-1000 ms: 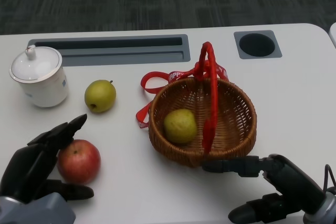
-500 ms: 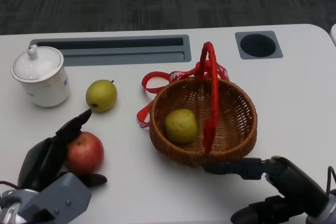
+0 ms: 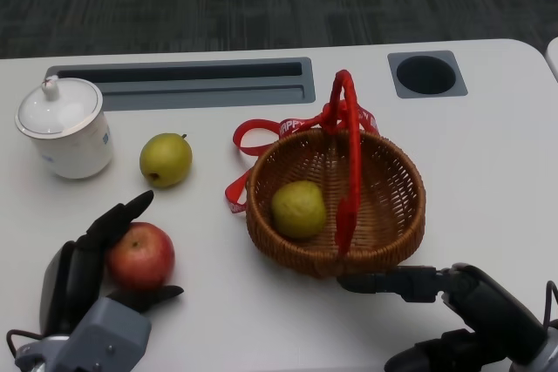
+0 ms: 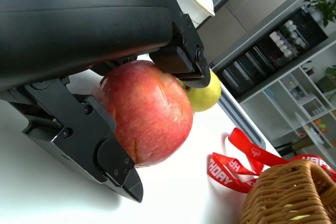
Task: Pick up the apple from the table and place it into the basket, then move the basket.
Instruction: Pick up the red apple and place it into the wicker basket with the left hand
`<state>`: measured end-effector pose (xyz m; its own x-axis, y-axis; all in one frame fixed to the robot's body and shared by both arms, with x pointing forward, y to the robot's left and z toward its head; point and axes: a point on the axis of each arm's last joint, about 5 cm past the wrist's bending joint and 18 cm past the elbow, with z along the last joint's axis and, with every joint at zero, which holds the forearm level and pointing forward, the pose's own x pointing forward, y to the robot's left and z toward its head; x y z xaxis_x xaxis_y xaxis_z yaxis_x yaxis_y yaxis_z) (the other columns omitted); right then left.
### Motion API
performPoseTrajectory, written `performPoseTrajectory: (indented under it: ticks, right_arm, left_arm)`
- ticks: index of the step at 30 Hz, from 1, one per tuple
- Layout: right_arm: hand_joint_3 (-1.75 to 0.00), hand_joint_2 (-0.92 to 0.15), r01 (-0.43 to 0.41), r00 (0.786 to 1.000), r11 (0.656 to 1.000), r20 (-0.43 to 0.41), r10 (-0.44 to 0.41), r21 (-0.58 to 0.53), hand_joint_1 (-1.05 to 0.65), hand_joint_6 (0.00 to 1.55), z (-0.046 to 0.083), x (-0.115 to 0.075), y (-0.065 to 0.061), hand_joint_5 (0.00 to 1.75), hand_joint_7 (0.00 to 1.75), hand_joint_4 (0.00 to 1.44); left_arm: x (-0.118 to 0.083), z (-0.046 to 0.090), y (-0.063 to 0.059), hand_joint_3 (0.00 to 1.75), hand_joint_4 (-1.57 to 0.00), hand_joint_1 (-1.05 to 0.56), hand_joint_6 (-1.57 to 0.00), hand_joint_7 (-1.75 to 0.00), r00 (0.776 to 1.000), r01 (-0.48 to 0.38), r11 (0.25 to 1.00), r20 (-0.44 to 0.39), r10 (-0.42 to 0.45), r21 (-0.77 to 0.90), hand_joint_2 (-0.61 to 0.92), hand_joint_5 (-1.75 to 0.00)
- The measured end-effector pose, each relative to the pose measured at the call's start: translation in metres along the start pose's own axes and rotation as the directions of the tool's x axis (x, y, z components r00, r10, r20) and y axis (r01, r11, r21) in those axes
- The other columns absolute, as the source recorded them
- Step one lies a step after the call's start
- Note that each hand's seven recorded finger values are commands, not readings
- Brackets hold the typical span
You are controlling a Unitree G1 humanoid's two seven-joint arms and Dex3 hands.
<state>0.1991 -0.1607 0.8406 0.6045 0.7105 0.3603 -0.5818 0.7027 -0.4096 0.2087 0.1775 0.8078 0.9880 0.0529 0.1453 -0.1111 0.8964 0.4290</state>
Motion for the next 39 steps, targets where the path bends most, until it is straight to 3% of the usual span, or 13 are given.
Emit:
performPoseTrajectory:
  ticks: [7, 14, 21, 27, 32, 39]
  right_arm:
    - [0.00, -0.88, 0.000, 1.000, 1.000, 0.002, 0.000, -0.001, -0.58, 0.66, 0.000, 0.000, 0.000, 0.00, 0.00, 0.73]
    - [0.00, -0.88, 0.001, 1.000, 1.000, 0.002, -0.001, 0.000, -0.58, 0.67, 0.000, 0.000, 0.000, 0.00, 0.00, 0.73]
    - [0.00, -0.88, 0.002, 1.000, 1.000, 0.002, -0.002, 0.001, -0.58, 0.67, 0.000, 0.000, 0.000, 0.00, 0.00, 0.73]
    - [0.00, -0.89, 0.002, 1.000, 1.000, -0.004, -0.002, 0.005, -0.58, 0.67, 0.000, 0.000, 0.000, 0.00, 0.00, 0.73]
    - [0.00, -0.89, 0.001, 1.000, 1.000, -0.002, -0.001, 0.006, -0.58, 0.66, 0.000, 0.001, 0.000, 0.00, 0.00, 0.73]
    - [0.00, -0.89, 0.001, 1.000, 1.000, 0.004, -0.001, 0.008, -0.57, 0.66, 0.000, 0.002, 0.001, 0.00, 0.00, 0.73]
  left_arm:
    - [-0.004, 0.007, -0.003, 0.00, -1.19, 0.06, -1.07, -0.03, 0.994, -0.067, 0.996, 0.088, 0.072, -0.057, 0.82, -0.05]
    - [0.002, 0.020, -0.005, 0.00, -1.22, 0.04, -1.10, -0.03, 0.971, -0.098, 0.990, 0.210, 0.118, -0.102, 0.80, -0.05]
    - [0.010, 0.041, -0.001, 0.00, -1.23, 0.04, -1.13, -0.03, 0.916, -0.114, 0.982, 0.366, 0.163, -0.153, 0.79, -0.05]
    - [0.018, 0.056, 0.004, 0.00, -1.25, 0.00, -1.15, -0.03, 0.872, -0.117, 0.977, 0.452, 0.188, -0.180, 0.78, -0.05]
    - [0.026, 0.072, 0.006, 0.01, -1.24, -0.03, -1.14, -0.02, 0.839, -0.086, 0.970, 0.508, 0.192, -0.225, 0.79, -0.04]
    - [0.038, 0.094, -0.001, 0.01, -1.23, -0.04, -1.13, -0.01, 0.827, 0.036, 0.961, 0.548, 0.125, -0.274, 0.80, -0.02]
